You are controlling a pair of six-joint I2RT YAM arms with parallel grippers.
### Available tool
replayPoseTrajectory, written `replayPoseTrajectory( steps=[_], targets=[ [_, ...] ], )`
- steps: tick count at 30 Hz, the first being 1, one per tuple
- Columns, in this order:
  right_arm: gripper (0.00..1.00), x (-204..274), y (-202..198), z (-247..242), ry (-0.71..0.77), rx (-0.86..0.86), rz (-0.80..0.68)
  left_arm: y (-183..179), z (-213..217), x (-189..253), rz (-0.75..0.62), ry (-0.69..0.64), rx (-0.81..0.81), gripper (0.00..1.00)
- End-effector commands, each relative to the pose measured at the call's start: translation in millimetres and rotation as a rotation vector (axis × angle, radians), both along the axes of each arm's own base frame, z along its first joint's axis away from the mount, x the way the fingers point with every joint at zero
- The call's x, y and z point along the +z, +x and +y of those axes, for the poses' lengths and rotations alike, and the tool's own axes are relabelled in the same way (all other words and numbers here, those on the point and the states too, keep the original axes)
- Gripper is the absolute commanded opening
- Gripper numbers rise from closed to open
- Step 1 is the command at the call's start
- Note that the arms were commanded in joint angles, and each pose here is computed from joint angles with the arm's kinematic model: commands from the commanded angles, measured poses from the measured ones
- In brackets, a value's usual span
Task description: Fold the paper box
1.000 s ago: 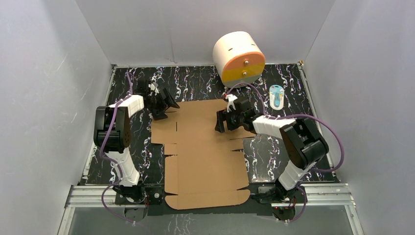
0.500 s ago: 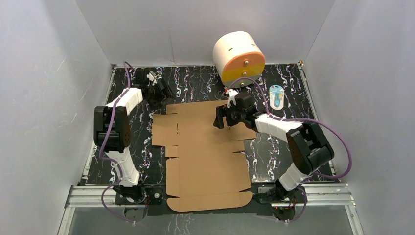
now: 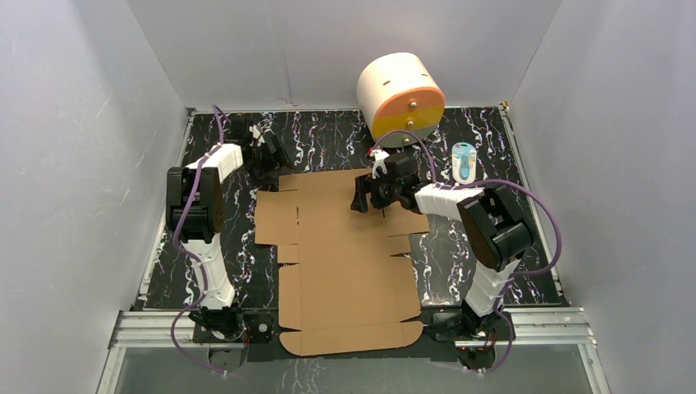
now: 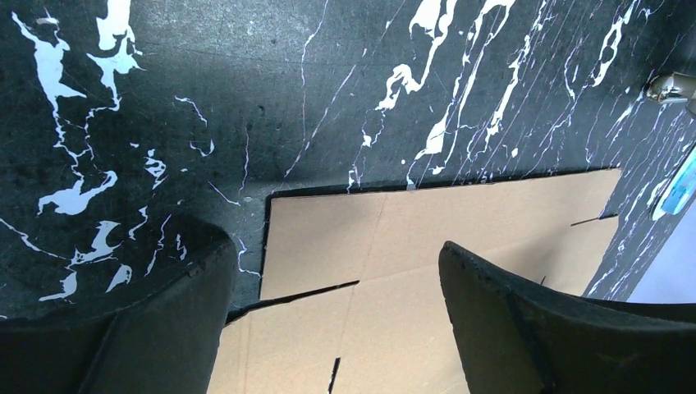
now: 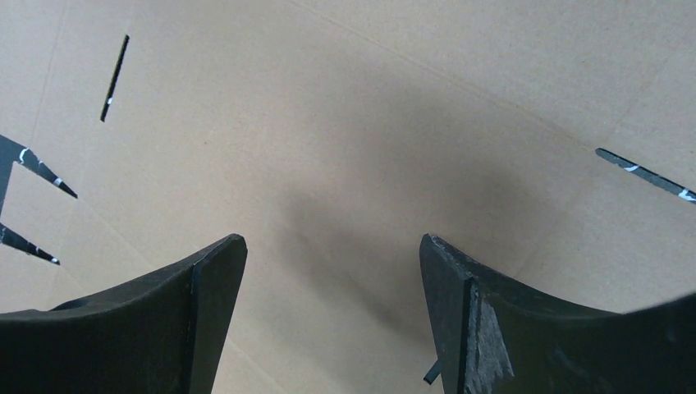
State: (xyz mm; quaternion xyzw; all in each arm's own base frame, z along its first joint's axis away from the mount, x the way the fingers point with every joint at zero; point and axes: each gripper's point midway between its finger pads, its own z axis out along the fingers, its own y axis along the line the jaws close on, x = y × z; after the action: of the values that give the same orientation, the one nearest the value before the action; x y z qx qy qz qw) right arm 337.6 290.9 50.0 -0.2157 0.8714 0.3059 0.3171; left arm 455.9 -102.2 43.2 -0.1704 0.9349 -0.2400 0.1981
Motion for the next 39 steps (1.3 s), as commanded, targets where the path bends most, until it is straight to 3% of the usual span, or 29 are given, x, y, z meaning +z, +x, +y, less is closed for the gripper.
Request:
replayPoseTrajectory(
  steps=[1,8,15,29,34,39],
  targets=[
    [0.86,8.9,12.7,12.3,0.037,0.013,-0.046,-7.1,-3.1,0.4,0.031,-0.025,-0.017,0.90],
    [0.84,-15.3,3.9,2.4,-0.018,-0.017,-0.008,-14.3,-15.7,-0.4,0.054,-0.104,-0.041,0.88],
    [0.84,-0.5,15.7,10.6,-0.014,-0.006,-0.045,-12.3,-24.3,18.4,0.020,-0.163,-0.053,0.84],
    [0.83,-21.2,10.2,12.6,-0.042,-0.007,-0.005,-14.8,-35.6,55.4,-0.049,-0.248,-0.067,0.74],
    [0.83,-22.5,9.2,15.9,-0.040,0.001,-0.002,-18.3,-37.4,55.3,-0.051,-0.259,-0.076,0.65],
    [0.83,-23.5,7.8,17.3,-0.037,0.007,0.001,-16.7,-26.8,46.0,-0.057,-0.171,-0.064,0.56]
  ],
)
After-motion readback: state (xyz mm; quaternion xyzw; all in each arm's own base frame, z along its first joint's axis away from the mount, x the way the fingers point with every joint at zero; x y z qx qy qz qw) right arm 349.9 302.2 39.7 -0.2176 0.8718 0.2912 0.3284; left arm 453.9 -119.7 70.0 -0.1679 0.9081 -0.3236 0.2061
